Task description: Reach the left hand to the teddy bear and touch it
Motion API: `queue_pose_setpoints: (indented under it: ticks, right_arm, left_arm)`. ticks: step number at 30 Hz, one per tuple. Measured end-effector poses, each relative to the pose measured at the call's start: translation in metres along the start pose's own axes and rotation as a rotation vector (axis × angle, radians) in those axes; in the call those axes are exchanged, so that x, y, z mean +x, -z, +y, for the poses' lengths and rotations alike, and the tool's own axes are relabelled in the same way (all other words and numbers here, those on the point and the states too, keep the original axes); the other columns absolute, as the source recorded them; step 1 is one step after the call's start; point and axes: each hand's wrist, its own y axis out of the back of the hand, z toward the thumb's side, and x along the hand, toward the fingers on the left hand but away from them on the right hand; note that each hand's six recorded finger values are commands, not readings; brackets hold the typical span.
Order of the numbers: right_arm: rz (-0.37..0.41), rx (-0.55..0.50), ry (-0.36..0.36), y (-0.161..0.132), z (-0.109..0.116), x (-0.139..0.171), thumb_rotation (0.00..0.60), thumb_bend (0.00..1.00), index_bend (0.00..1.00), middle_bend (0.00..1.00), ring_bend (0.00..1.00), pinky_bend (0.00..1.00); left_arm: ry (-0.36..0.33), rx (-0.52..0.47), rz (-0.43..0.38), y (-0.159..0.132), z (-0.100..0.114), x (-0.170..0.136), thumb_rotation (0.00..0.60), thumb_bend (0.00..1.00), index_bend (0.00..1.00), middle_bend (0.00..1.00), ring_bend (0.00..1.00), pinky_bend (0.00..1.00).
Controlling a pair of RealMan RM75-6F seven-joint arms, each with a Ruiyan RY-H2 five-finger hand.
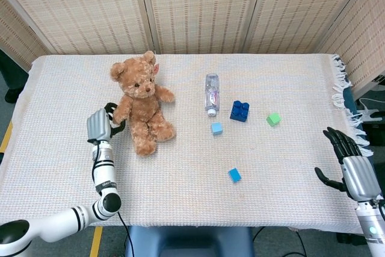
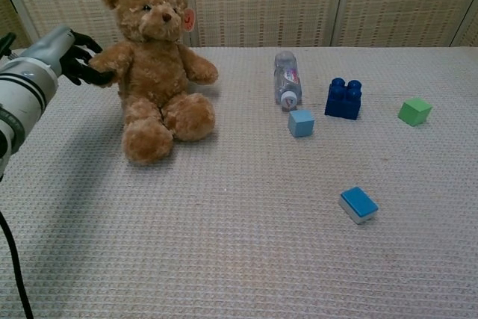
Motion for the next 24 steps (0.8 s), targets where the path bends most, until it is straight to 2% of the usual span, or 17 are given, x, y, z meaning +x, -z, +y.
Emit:
queue_pose_setpoints:
  ticks: [3,9,13,18,21,24]
  right_arm:
    - [0.001,-0.001,-0.003,0.0,0.0,0.0,0.6,0.2,0.06,0.02,0.0,0.09]
    - [-0.001,-0.002,-0.003,0.0,0.0,0.0,0.6,0.2,0.06,0.02,0.0,0.09]
    - [-0.003,-0.002,-0.002,0.0,0.0,0.001,0.6,0.2,0.06,0.02,0.0,0.09]
    - [-0.003,-0.003,-0.004,0.001,0.0,0.001,0.6,0.2,0.07,0.02,0.0,0.09]
    - [-0.003,-0.002,-0.006,0.001,0.0,0.001,0.6,0.2,0.07,0.02,0.0,0.09]
    - [-0.004,-0.001,-0.008,0.001,-0.001,0.001,0.6,0.2,0.07,0.02,0.0,0.09]
  left_arm:
    - [0.007,0.025,0.005,0.004,-0.004,0.0,0.6,0.39,0.5,0.54,0.47,0.4]
    - [0.097,0.064,0.088,0.016,-0.017,-0.003,0.6,0.39,0.5,0.54,0.47,0.41]
    - [0.076,0.047,0.076,0.015,-0.015,-0.002,0.6,0.39,0.5,0.53,0.47,0.41]
    - [0.018,0.006,-0.017,0.0,-0.008,-0.002,0.6,0.39,0.5,0.53,0.48,0.41]
    - [0.036,0.015,-0.008,0.002,-0.011,-0.003,0.6,0.39,0.5,0.54,0.47,0.41]
    - [0.08,0.043,0.038,0.01,-0.017,-0.004,0.6,0.39,0.5,0.53,0.47,0.41]
